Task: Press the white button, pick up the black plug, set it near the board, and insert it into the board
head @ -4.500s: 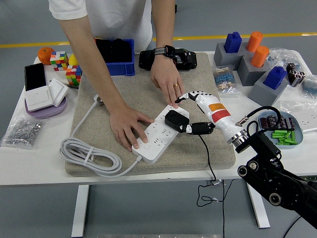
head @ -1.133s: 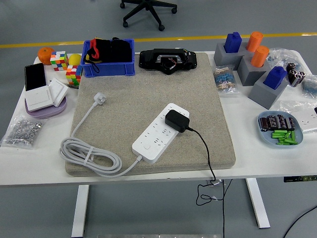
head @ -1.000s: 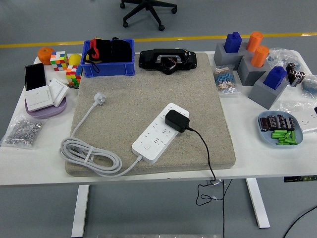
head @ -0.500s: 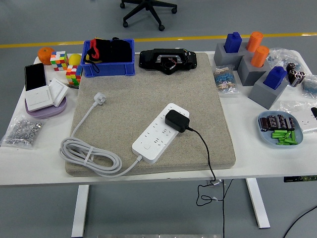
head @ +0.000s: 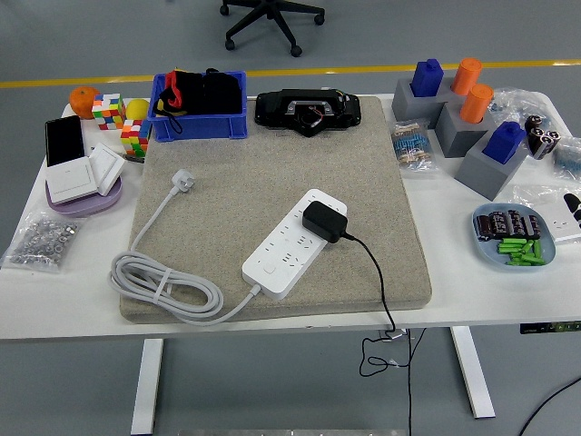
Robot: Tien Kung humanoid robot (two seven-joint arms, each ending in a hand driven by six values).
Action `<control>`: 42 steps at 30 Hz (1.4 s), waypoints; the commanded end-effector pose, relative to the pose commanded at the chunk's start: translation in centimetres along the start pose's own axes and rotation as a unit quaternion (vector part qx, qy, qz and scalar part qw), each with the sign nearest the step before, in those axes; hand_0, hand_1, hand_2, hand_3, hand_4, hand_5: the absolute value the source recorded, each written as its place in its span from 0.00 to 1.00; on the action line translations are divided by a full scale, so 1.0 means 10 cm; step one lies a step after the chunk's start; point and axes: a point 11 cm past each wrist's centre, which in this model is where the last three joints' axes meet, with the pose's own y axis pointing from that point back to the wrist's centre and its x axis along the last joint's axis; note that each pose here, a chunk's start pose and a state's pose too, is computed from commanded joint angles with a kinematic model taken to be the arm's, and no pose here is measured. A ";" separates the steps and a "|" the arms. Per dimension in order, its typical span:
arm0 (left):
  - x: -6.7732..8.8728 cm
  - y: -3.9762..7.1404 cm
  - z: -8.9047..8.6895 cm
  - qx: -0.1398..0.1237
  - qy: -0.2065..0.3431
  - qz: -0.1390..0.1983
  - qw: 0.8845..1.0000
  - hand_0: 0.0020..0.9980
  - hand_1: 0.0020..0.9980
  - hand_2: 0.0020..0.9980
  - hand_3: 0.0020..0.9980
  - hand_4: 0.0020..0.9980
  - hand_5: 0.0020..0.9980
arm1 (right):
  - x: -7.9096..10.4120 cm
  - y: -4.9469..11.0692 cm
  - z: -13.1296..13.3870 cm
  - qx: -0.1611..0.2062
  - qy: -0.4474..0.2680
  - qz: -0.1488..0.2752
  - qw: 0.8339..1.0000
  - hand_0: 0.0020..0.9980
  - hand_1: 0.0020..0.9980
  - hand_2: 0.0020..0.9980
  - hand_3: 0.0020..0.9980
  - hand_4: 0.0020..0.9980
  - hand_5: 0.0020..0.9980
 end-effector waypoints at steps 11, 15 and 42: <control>0.00 0.00 -0.01 0.000 0.002 -0.001 1.000 0.70 0.67 0.65 0.65 0.56 0.18 | 0.00 0.00 0.01 -0.006 0.005 -0.002 1.000 0.86 0.87 0.84 0.81 1.00 0.43; 0.00 0.00 0.00 -0.001 0.001 0.000 1.000 0.70 0.67 0.65 0.65 0.56 0.18 | 0.00 -0.01 0.01 -0.006 0.006 -0.002 1.000 0.87 0.87 0.85 0.80 1.00 0.44; 0.00 0.01 0.03 -0.003 0.000 0.000 1.000 0.70 0.67 0.65 0.65 0.55 0.18 | -0.01 -0.03 0.03 -0.019 0.013 -0.015 1.000 0.90 0.90 0.88 0.88 1.00 0.46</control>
